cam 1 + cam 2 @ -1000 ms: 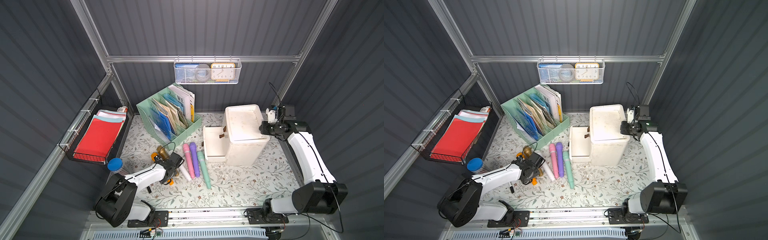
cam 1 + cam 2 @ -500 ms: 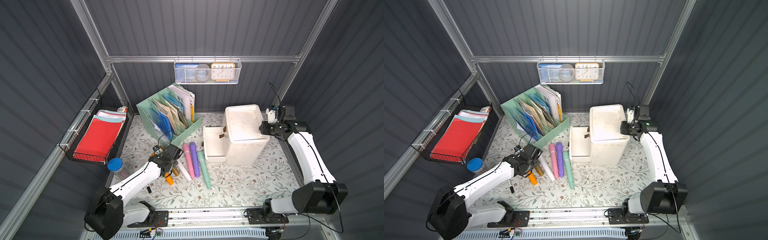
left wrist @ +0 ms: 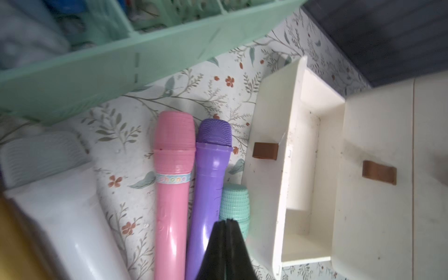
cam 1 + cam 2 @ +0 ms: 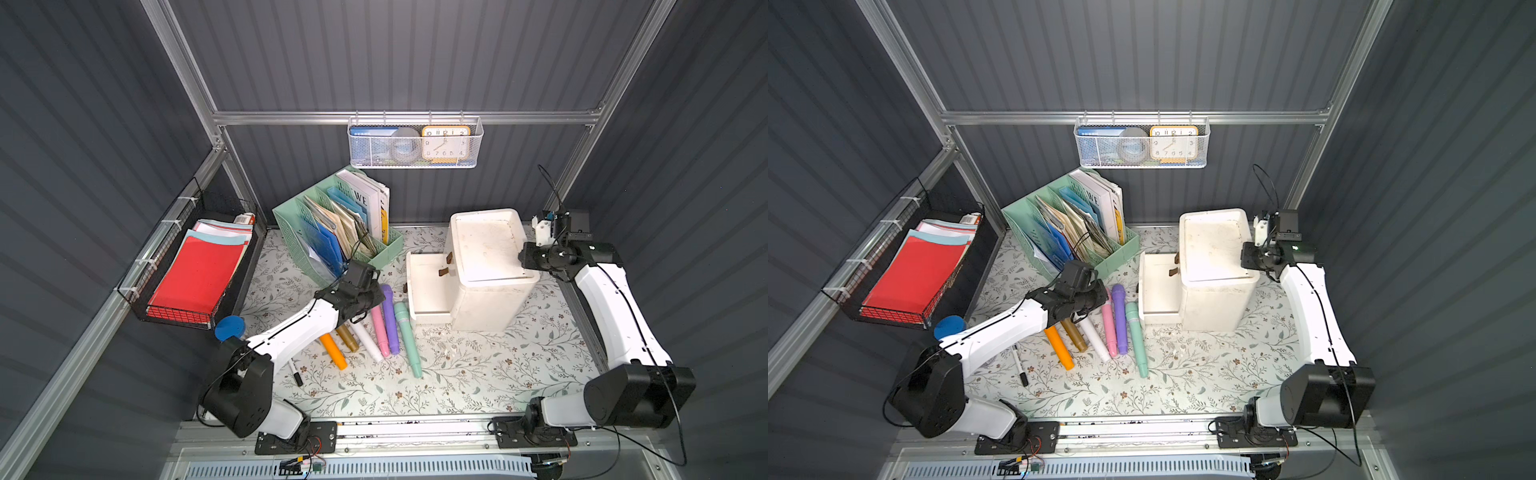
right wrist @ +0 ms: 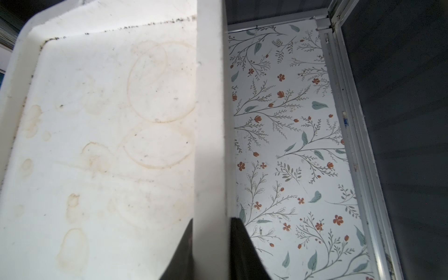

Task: Take the microphone out of the drawer
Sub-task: Close the drawer in the storage box.

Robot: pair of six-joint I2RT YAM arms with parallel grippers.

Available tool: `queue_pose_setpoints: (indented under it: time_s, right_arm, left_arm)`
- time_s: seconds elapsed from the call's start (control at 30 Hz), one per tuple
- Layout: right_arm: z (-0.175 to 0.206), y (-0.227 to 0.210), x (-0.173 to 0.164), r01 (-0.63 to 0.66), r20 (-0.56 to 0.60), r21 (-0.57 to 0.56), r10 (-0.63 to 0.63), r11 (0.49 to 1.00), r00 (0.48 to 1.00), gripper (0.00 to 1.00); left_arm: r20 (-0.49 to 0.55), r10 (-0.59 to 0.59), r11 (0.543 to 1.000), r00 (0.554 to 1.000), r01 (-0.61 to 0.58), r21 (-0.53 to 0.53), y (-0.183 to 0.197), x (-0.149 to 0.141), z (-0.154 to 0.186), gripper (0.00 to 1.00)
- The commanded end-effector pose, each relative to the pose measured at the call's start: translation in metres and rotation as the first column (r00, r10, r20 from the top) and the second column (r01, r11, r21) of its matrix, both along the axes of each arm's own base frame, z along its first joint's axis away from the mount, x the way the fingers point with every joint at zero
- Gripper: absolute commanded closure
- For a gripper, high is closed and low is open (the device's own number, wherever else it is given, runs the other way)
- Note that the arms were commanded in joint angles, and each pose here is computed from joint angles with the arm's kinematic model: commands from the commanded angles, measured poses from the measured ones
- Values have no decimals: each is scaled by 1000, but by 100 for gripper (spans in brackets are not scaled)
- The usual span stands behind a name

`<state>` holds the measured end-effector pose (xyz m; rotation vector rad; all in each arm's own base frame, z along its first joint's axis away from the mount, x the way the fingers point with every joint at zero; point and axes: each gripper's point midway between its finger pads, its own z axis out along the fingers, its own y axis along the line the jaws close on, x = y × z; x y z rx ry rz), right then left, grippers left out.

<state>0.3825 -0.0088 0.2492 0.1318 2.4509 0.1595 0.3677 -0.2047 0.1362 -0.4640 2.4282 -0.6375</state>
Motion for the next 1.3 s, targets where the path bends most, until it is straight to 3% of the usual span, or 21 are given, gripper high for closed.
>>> queue_pose_setpoints:
  time_s: [0.0,0.27,0.43,1.27]
  right_arm:
    - [-76,34,-42,47,-330,203,23,978,944,92]
    - [-74,34,-43,49,-324,203,19,978,946,92]
    - [-75,34,-43,51,-326,206,19,977,945,92]
    - [-75,36,-44,46,-322,216,26,975,946,93]
  left_arm:
    - [39,-74,996,996,76,-52,-26,19,7,100]
    - [-57,-99,995,993,97,-22,-52,58,-24,100]
    - [-127,-100,995,987,97,-29,-59,59,-50,100]
    - [-95,-336,931,937,315,-186,-152,66,-50,100]
